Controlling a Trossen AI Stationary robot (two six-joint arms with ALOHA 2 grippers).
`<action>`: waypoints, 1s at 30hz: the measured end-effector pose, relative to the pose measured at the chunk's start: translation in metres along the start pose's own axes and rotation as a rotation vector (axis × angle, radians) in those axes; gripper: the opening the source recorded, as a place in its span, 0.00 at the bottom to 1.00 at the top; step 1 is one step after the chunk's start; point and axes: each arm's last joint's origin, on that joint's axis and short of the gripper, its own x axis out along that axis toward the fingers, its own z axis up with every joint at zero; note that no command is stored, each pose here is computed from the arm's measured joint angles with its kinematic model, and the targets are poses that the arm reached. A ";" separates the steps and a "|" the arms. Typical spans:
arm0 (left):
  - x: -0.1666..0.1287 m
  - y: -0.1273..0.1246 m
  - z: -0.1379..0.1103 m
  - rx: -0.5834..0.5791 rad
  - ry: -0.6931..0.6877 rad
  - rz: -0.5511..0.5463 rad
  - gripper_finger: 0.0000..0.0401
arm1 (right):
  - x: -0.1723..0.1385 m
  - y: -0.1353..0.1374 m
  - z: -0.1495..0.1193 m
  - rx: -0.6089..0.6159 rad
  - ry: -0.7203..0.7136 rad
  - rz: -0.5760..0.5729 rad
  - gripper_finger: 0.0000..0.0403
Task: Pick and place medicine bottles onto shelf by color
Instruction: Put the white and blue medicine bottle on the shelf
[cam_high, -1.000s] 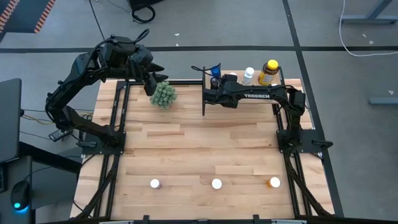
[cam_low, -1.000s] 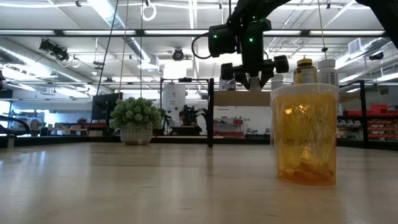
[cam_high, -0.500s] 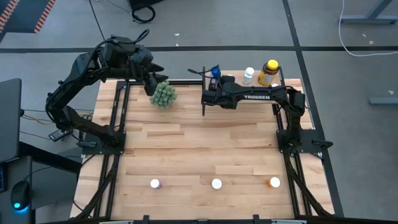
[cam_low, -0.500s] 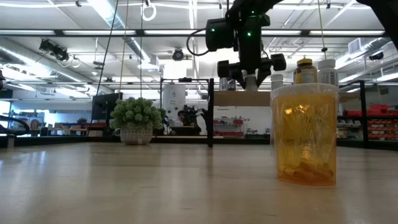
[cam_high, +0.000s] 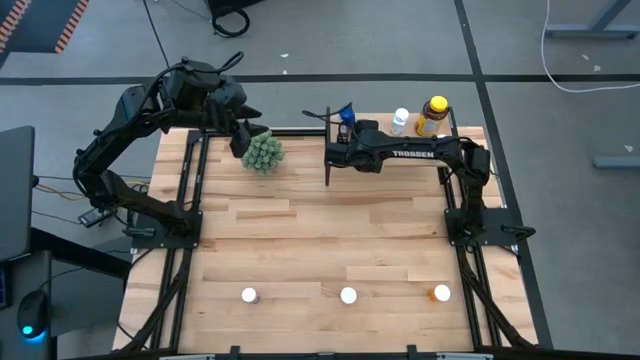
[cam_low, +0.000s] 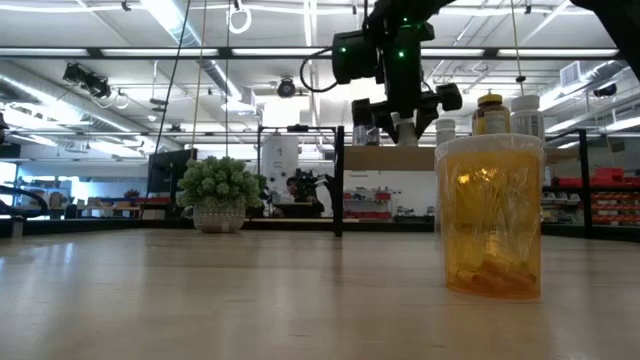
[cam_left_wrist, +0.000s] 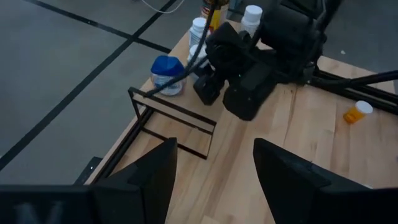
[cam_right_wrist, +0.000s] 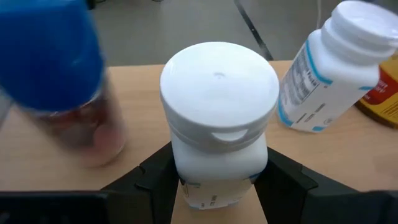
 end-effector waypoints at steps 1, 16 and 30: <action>0.000 0.000 -0.001 -0.001 0.006 0.000 0.54 | 0.003 -0.001 0.002 -0.001 -0.001 -0.010 0.48; 0.000 0.000 -0.002 -0.047 0.025 0.002 0.55 | 0.022 -0.005 0.014 0.016 0.051 -0.053 0.53; 0.000 0.000 -0.002 -0.079 0.022 0.002 0.54 | 0.023 -0.003 0.010 -0.009 0.135 -0.036 0.67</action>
